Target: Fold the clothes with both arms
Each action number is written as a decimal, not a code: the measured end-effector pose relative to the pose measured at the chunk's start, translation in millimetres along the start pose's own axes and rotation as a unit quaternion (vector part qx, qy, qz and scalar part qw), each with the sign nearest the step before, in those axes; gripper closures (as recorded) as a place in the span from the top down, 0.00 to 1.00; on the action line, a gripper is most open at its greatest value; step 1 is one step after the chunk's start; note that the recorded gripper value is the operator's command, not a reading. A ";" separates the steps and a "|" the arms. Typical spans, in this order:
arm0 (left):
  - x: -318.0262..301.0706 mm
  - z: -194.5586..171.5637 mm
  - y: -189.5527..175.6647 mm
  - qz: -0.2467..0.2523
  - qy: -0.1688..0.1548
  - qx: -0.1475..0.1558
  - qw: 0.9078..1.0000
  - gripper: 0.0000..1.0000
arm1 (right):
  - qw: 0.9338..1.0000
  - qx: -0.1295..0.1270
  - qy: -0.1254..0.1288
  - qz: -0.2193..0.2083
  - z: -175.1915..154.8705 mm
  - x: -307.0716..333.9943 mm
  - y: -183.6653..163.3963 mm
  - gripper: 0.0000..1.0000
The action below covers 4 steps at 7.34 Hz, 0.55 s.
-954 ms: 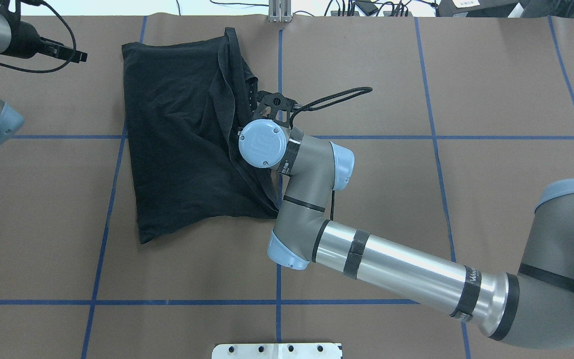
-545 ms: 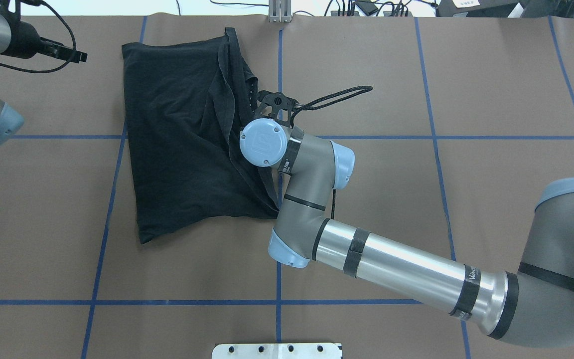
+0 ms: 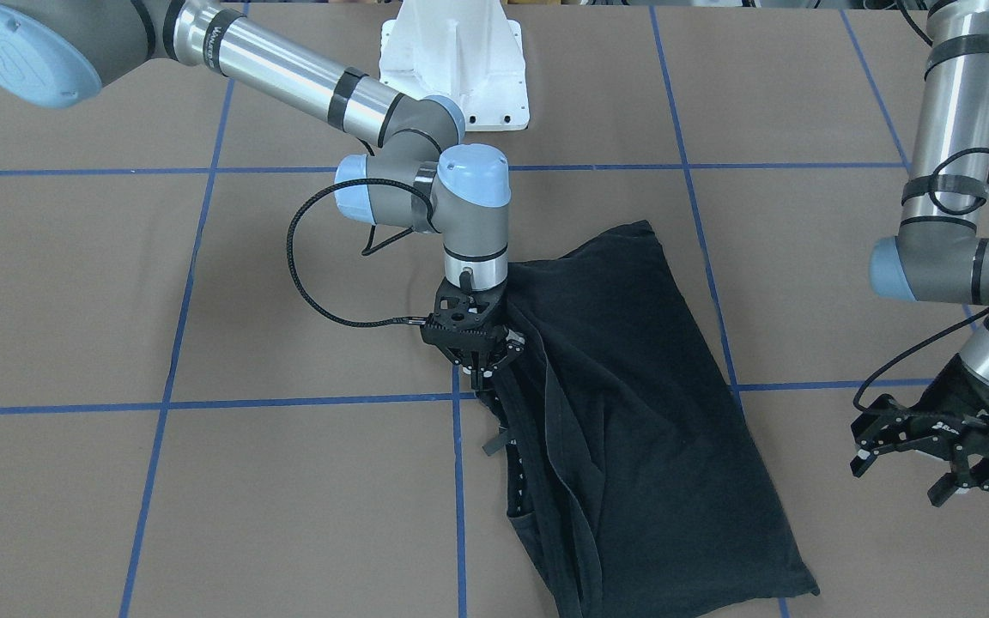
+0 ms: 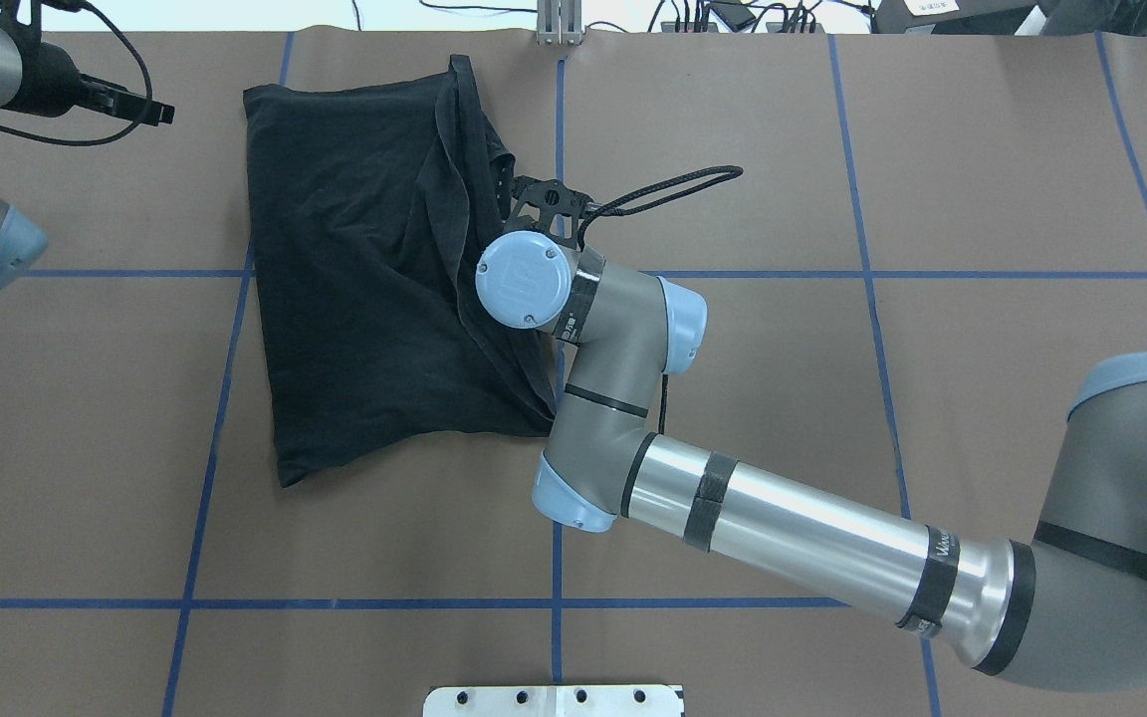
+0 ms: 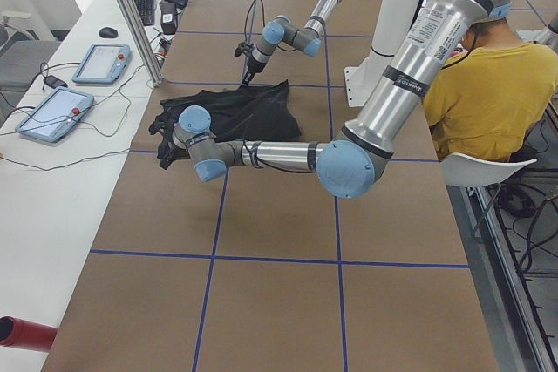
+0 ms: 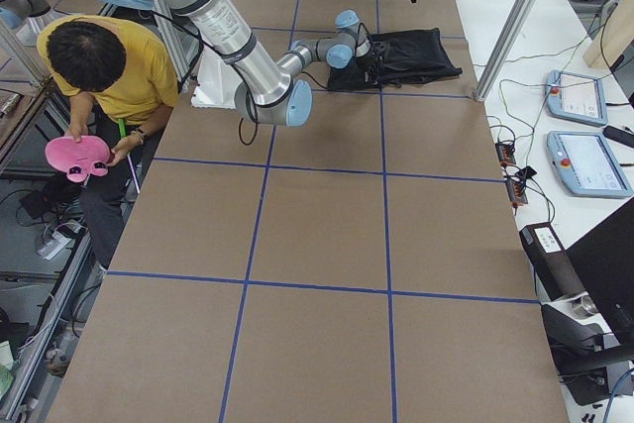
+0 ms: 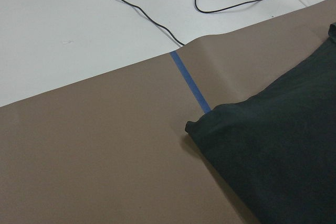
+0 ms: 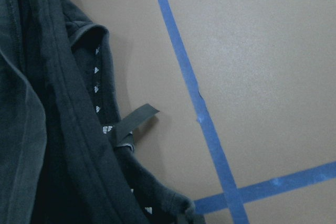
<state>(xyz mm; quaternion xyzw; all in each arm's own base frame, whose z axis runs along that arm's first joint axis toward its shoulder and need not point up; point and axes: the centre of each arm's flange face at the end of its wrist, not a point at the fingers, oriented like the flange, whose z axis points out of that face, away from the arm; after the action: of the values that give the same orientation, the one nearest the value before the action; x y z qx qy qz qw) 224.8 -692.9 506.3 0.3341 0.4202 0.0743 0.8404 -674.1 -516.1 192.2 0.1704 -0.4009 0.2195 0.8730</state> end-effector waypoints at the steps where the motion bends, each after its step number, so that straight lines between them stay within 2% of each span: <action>1: 0.1 -0.1 -0.1 0.000 0.000 0.000 1.000 1.00 | 1.000 -0.003 -0.007 0.002 -7.3 0.1 -3.1 0.00; 4: 0.1 0.0 -0.1 -0.001 0.000 0.000 1.000 1.00 | 1.000 -0.014 -0.028 -0.004 -39.0 55.0 15.6 0.00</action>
<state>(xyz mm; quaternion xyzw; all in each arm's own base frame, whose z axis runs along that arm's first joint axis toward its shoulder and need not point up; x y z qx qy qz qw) 224.8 -692.9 506.1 0.3339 0.4205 0.0738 0.8404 -625.8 -470.9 212.5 0.1653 -0.4274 0.2059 0.8647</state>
